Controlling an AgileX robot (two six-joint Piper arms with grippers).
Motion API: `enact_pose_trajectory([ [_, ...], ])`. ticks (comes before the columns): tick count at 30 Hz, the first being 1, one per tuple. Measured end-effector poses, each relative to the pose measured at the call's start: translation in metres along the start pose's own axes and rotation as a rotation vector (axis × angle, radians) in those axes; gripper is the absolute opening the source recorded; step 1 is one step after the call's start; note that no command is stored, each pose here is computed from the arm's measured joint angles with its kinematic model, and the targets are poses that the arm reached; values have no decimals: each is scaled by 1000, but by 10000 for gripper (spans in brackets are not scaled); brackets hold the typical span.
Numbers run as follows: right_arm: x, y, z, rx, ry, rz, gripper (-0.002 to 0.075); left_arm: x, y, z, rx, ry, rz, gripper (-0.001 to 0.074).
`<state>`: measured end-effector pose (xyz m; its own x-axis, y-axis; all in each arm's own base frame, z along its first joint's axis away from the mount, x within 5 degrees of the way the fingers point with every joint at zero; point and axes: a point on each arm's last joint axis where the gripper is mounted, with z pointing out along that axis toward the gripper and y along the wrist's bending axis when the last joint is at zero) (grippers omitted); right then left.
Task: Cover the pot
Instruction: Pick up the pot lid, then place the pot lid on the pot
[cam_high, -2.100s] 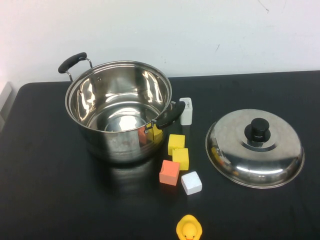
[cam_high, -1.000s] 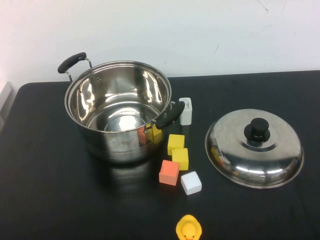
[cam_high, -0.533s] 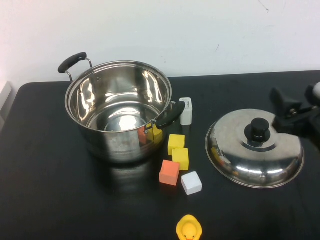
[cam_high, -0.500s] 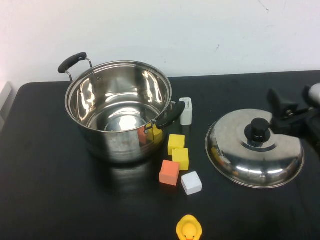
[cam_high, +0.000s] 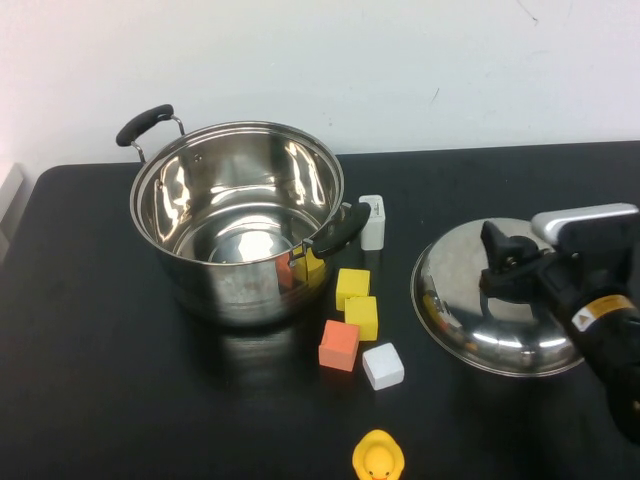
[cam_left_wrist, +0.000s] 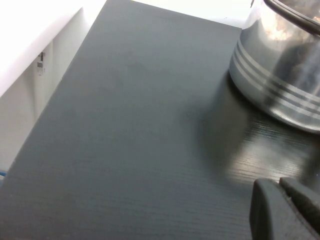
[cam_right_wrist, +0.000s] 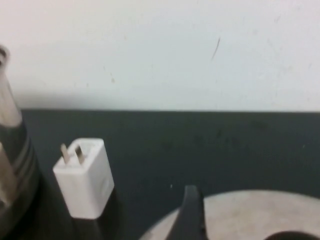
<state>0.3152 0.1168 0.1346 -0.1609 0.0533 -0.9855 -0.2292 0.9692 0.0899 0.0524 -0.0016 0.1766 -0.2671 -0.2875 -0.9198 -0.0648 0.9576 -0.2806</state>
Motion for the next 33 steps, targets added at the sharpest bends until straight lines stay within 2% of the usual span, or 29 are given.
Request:
enact_pose_trajectory([
  [9,28,0,17,3,58,-39,565,0,0,0,0,0,0,-1],
  [12,28,0,18,3,58,-45,508,0,0,0,0,0,0,-1],
  [17,28,0,18,5,58,-39,340,0,0,0,0,0,0,-1],
  [23,22,0,15,4,52,-36,340,0,0,0,0,0,0,-1],
  [26,-1,1,4,-2,7,-27,340,0,0,0,0,0,0,-1],
  [33,-94,12,-41,-73,32,-7,340,0,0,0,0,0,5,-1],
])
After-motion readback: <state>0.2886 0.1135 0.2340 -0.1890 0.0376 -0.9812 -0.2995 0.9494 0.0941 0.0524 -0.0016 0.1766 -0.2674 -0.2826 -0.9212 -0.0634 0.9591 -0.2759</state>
